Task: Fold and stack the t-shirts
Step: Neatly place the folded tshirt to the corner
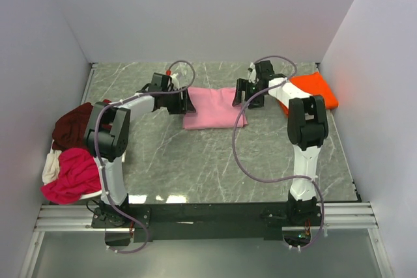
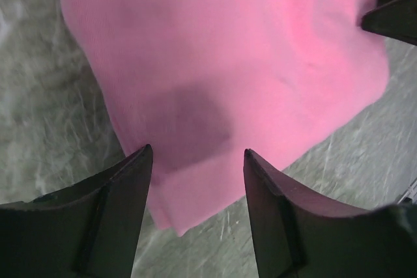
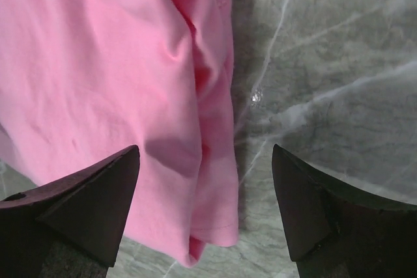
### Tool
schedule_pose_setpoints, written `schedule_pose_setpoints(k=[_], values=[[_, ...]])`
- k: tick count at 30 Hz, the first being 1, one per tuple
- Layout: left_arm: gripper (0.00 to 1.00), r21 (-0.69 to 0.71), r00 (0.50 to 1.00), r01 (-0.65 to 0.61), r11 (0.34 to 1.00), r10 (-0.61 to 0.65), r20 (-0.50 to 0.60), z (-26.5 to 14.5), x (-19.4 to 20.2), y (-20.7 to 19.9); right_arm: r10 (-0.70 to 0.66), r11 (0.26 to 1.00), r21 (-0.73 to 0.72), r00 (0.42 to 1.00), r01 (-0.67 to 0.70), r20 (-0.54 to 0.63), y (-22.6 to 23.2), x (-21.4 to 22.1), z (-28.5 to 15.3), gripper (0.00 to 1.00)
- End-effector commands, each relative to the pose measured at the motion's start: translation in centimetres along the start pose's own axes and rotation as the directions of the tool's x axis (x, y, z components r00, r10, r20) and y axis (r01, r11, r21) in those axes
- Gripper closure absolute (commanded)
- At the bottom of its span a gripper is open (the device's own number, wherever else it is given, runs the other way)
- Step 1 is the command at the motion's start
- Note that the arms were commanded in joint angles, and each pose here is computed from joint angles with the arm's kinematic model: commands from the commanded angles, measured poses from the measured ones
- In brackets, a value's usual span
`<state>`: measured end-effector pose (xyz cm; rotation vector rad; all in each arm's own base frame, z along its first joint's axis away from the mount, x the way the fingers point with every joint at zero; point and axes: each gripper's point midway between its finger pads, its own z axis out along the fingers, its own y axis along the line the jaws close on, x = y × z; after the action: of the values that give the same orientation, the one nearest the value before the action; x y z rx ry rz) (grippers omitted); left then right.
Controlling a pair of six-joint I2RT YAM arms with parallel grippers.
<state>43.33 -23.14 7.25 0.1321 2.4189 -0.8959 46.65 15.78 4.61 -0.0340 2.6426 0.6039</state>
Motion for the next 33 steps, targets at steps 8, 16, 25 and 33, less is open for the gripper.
schedule_pose_setpoints(k=[8,16,25,33], values=[[0.38,-0.043,0.995,0.073,0.996,-0.076,-0.058,1.6,3.2,0.7,0.101,0.994,-0.031,0.986,-0.107,-0.136,3.0,4.0,2.5,0.16],[0.38,-0.017,0.994,0.076,0.997,-0.077,-0.077,2.2,4.2,0.1,0.139,0.988,-0.055,0.981,-0.147,-0.132,3.7,2.4,3.3,0.39],[0.38,-0.047,1.0,0.014,0.999,-0.014,-0.003,-0.5,2.0,-1.2,0.067,0.998,0.028,0.995,-0.065,-0.075,0.6,-0.4,3.8,1.0],[0.37,-0.081,0.978,-0.12,0.989,0.132,0.16,-9.2,-1.7,-5.4,-0.382,0.817,0.49,0.922,0.302,0.069,-5.3,-7.4,-3.6,1.0]])
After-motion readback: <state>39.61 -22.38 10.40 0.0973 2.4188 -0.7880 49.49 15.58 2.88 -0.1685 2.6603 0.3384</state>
